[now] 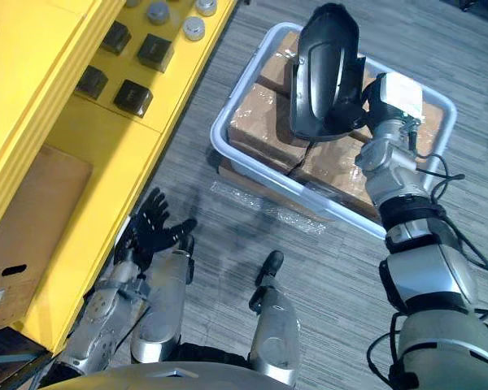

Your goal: Walk over and take three plastic housings, then place them on the shelf

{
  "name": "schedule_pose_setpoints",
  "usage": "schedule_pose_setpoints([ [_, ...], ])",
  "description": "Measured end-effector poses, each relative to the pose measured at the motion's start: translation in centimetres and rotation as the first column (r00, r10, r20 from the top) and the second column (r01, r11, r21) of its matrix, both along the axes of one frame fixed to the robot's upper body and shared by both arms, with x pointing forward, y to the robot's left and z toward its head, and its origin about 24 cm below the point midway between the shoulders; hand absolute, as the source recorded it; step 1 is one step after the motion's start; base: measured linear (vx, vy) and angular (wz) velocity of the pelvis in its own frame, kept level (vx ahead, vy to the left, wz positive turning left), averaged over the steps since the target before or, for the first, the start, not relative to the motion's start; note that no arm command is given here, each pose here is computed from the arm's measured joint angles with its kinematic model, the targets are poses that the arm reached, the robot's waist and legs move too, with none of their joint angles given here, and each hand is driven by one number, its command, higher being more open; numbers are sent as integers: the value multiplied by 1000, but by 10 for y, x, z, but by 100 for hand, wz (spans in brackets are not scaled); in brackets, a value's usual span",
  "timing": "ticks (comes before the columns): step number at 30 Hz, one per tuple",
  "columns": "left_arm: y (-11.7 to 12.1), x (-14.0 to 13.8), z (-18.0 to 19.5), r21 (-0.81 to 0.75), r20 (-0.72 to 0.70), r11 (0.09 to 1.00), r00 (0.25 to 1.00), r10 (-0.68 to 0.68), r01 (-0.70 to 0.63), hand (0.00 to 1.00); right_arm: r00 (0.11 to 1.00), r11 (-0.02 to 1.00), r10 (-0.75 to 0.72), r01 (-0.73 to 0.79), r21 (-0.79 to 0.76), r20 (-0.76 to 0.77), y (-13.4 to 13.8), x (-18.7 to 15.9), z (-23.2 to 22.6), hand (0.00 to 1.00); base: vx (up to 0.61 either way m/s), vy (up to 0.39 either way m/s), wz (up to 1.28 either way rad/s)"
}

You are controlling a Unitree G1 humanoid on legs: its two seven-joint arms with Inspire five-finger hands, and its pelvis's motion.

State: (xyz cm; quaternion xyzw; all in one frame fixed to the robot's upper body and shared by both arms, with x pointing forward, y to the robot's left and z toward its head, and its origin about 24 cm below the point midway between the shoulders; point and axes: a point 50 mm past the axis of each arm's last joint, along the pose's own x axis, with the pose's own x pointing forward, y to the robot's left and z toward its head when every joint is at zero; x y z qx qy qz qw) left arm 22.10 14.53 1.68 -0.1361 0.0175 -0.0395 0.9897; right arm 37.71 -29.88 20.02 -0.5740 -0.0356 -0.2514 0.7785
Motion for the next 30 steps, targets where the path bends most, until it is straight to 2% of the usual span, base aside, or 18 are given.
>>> schedule_pose_setpoints([
  [7, -24, 63, 67, 3, 224, 993, 967, -119, 121, 100, 992, 1000, 7, -6, -8, 125, 13, 2, 7, 0, -1, 28, -11],
  [13, -31, 119, 87, -166, 111, 973, 984, -142, 160, 100, 969, 990, 141, -136, -39, 201, 56, 16, 24, 0, -21, 34, -19],
  [20, -38, 147, 103, -339, 59, 913, 973, -221, 228, 100, 921, 960, 275, -250, -123, 275, 89, 19, 44, 0, -4, 39, -20],
  [25, -45, 154, 121, -404, 132, 854, 945, -301, 328, 100, 876, 918, 387, -337, -210, 288, 110, 17, 47, 0, -22, 49, -21],
  [30, -44, 156, 126, -484, 171, 796, 932, -319, 362, 100, 852, 885, 451, -387, -260, 267, 120, 16, 43, 0, 3, 35, -16],
])
